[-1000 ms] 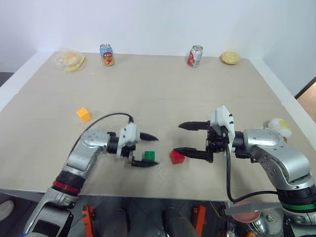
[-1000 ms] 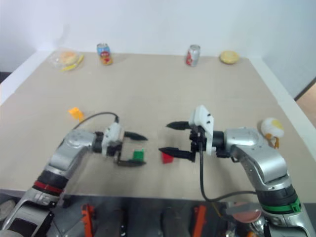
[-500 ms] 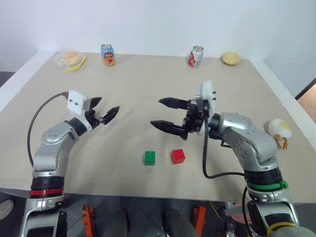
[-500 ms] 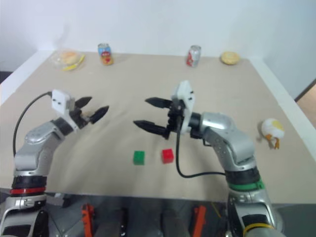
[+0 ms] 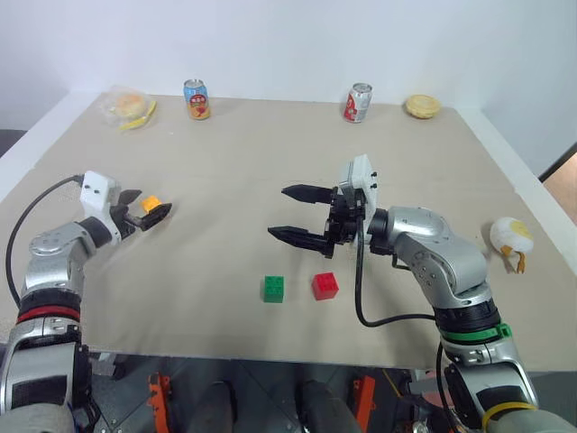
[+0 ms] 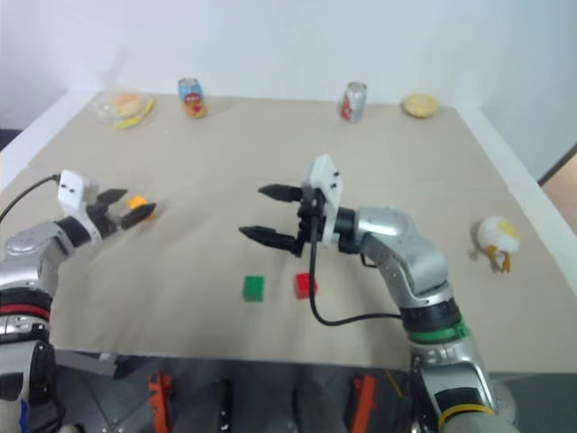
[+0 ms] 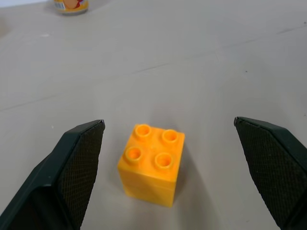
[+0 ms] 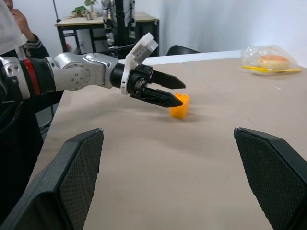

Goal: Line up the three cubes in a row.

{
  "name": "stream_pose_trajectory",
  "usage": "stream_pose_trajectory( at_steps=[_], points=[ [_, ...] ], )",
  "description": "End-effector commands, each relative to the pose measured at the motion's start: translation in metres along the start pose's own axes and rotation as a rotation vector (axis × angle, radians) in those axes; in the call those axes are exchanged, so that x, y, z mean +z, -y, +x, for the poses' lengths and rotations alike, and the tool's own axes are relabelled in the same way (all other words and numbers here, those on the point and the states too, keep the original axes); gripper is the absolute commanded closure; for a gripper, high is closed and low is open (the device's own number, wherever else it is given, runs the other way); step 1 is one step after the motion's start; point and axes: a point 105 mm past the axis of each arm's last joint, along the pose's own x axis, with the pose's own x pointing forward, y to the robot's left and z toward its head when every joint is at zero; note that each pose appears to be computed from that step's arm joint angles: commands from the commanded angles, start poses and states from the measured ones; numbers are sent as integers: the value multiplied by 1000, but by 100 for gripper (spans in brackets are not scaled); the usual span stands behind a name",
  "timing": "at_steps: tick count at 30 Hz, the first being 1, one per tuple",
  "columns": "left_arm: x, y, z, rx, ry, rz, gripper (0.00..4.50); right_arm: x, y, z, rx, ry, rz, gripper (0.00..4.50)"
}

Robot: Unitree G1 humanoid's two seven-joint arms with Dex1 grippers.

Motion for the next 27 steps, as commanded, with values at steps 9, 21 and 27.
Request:
stream_pose_trajectory(
  at_steps=[9,21,27],
  points=[
    [-10,-2,9,-16,-78,49,3,19,-2,-7,-42,40,-62,0],
    [-16,1,4,-35,-64,41,318,20,0,-7,-47,42,-67,0],
    [-6,34,5,-226,20,63,318,20,-5,-17,-12,20,-77,0]
  ],
)
